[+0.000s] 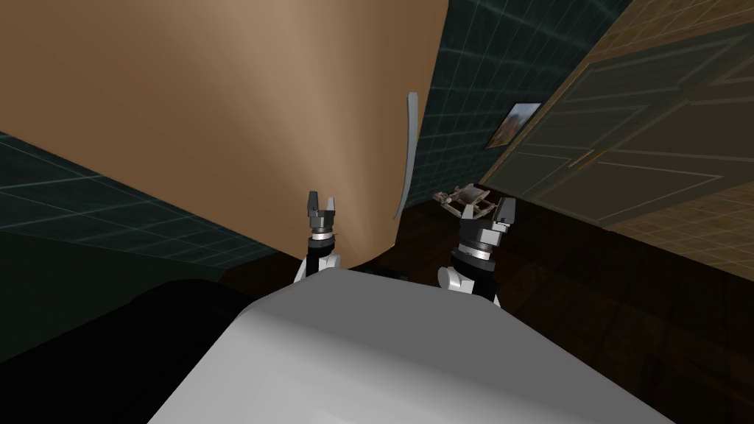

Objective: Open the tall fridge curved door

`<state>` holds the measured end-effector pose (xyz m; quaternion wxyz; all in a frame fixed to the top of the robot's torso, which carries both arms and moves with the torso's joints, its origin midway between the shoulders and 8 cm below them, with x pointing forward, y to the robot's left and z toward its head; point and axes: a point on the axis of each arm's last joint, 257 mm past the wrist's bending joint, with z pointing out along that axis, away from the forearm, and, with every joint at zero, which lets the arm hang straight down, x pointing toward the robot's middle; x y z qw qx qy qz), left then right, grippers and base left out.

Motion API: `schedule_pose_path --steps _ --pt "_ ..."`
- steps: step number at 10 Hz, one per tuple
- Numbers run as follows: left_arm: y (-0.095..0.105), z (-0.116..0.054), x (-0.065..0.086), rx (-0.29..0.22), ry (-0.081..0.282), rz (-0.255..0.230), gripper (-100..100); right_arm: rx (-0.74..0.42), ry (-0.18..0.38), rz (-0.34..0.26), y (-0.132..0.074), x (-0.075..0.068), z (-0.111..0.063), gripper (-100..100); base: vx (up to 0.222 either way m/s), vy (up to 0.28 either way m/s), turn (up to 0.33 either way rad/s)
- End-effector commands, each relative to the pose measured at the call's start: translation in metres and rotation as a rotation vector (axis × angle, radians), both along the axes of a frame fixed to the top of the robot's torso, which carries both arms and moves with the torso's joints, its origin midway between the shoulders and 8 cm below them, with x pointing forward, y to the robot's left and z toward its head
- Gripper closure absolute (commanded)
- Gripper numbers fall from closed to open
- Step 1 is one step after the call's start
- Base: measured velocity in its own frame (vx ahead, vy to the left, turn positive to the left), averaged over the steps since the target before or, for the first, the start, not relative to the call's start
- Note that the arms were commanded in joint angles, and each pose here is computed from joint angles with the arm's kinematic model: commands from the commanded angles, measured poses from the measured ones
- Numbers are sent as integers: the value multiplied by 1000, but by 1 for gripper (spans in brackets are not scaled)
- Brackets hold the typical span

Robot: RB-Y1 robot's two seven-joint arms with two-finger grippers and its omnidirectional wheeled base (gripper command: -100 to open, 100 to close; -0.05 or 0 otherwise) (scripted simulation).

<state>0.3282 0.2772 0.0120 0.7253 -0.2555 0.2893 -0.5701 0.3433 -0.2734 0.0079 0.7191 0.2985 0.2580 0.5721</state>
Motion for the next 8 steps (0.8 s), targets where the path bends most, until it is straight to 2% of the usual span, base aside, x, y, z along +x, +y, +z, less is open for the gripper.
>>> schedule_pose_path --steps 1,8 --pt "0 0 0 0 0 0 0 0 0 0 0 0 0 0 0 0 0" --pt "0 0 0 0 0 0 0 0 0 0 0 0 0 0 0 0 0"
